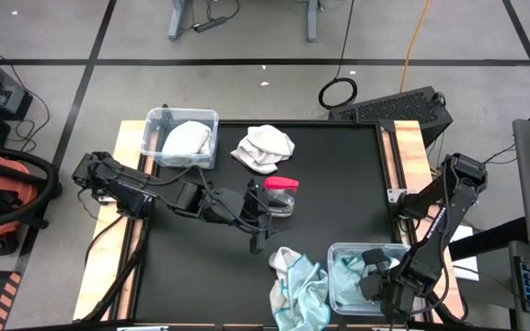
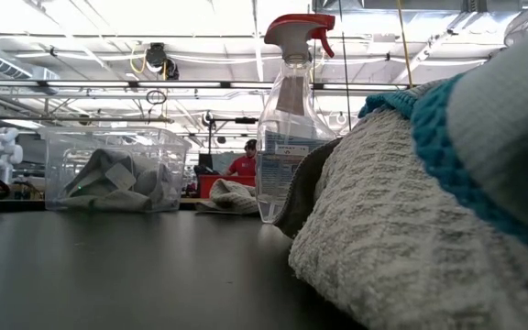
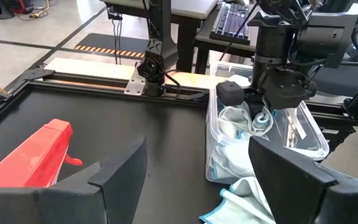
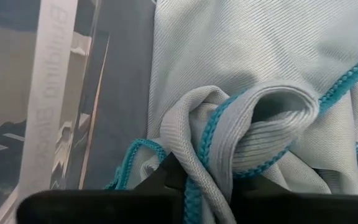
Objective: Sort microfiber towel by color & place in baskets
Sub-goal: Put the blue towel into the bottom transparent bin
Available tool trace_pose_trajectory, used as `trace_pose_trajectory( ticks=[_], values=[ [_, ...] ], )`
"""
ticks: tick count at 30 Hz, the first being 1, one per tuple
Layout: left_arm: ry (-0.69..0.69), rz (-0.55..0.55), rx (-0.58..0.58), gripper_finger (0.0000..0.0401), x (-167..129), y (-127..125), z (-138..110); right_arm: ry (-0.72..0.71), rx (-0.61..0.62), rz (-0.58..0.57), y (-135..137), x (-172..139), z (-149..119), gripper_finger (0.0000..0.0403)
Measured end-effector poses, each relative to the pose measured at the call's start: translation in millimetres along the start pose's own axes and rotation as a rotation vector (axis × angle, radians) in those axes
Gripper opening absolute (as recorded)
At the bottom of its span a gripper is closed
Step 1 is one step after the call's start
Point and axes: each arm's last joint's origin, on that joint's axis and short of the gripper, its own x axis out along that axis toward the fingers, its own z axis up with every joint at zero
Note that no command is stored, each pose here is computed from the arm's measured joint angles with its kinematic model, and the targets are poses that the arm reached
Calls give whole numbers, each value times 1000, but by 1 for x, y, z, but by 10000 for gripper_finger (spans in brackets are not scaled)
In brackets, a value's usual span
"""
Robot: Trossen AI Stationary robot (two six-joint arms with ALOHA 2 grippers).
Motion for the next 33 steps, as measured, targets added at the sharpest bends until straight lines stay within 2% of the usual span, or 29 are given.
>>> trace_pose_trajectory(
  ticks=[10,16,33],
  values=[
    [0,0,0,286,0,0,0,14,0,-42,1,-14,3,133],
    [0,0,0,286,0,0,0,33,-4,-56,4,-32,8,169],
    [0,0,-1,286,0,0,0,47,-21,-68,7,-70,16,176]
  ],
)
